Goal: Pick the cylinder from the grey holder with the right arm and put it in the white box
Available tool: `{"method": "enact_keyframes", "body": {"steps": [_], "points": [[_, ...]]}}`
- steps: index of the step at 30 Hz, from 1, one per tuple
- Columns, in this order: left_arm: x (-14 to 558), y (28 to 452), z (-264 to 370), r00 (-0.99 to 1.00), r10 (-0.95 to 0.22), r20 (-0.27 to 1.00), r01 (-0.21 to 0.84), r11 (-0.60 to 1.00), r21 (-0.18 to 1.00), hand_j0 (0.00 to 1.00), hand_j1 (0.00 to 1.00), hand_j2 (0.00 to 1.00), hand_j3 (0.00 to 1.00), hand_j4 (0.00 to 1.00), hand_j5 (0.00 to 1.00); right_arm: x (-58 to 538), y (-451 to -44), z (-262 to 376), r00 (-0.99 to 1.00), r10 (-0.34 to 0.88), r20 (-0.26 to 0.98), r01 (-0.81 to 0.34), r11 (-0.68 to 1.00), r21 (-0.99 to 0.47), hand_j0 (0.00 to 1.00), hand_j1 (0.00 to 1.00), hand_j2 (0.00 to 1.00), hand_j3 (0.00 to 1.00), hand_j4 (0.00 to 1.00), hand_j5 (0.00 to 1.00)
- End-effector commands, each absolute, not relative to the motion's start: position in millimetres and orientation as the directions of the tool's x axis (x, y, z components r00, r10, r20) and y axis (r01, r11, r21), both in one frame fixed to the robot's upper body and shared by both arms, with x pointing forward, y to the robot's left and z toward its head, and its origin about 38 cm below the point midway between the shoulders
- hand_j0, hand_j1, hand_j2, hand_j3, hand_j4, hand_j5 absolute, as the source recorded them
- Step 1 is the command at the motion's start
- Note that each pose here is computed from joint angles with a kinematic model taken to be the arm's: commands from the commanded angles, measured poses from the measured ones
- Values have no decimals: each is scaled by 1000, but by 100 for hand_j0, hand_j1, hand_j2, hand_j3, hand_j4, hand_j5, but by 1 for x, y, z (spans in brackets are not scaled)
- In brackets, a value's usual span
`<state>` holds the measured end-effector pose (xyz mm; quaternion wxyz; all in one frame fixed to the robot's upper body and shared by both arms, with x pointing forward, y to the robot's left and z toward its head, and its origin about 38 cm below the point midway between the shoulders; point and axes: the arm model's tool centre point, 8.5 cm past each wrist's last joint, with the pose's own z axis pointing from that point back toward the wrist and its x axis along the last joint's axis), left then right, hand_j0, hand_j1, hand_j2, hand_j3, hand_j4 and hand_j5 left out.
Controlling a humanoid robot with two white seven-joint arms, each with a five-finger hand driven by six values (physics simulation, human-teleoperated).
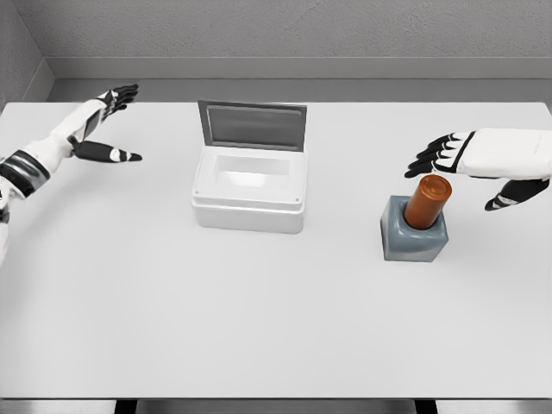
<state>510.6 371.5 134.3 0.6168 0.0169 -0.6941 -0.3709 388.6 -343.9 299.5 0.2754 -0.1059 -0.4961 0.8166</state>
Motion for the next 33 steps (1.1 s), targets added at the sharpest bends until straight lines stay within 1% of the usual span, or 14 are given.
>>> {"method": "enact_keyframes", "body": {"steps": [1,2,7,8,9,13,15,17,20,21,23,26,28,33], "points": [[510,368,130,-188,-455,871,481,731,485,100,100,100,100,100,100,389,-344,300,-825,556,104,-346,-350,-870,100,100,100,100,100,100],[511,366,128,-161,-454,876,499,729,469,100,100,100,100,100,100,390,-343,301,-826,555,103,-344,-350,-871,100,100,100,100,100,100],[518,366,142,-120,-428,896,502,753,426,100,100,100,100,100,100,390,-342,300,-826,554,108,-347,-347,-871,100,100,100,100,100,100],[522,369,149,-126,-412,902,491,764,418,100,100,100,100,100,100,390,-340,299,-829,549,109,-346,-350,-871,100,100,100,100,100,100],[521,367,150,-129,-386,913,513,762,395,100,100,100,100,100,100,391,-336,298,-834,540,111,-343,-352,-871,100,100,100,100,100,100],[521,366,150,-132,-385,913,519,758,395,100,100,100,100,100,100,392,-319,300,-859,501,111,-321,-357,-877,100,100,100,100,100,100],[521,368,152,-124,-391,912,518,758,395,100,100,100,100,100,100,391,-320,297,-858,501,113,-330,-368,-869,100,100,100,100,100,100],[520,371,156,-116,-404,908,521,753,401,100,100,100,100,100,100,388,-323,285,-853,505,133,-369,-404,-837,100,100,100,100,100,100],[519,368,159,-115,-403,908,529,749,399,100,100,100,100,100,100,388,-325,285,-850,510,129,-371,-407,-835,100,100,100,100,100,100],[518,371,165,-121,-416,901,528,742,413,100,100,100,100,100,100,391,-324,295,-854,508,111,-348,-399,-849,100,100,100,100,100,100],[518,363,163,-108,-431,896,555,721,415,100,100,100,100,100,100,391,-324,298,-854,509,106,-339,-390,-856,100,100,100,100,100,100],[516,362,167,-121,-423,898,561,717,414,100,100,100,100,100,100,392,-318,293,-861,495,117,-344,-395,-852,100,100,100,100,100,100],[515,353,166,-127,-424,897,584,699,413,100,100,100,100,100,100,394,-305,286,-875,467,129,-344,-410,-845,100,100,100,100,100,100],[517,346,167,-138,-426,894,590,690,420,100,100,100,100,100,100,395,-309,287,-873,474,109,-341,-437,-832,100,100,100,100,100,100]]}}
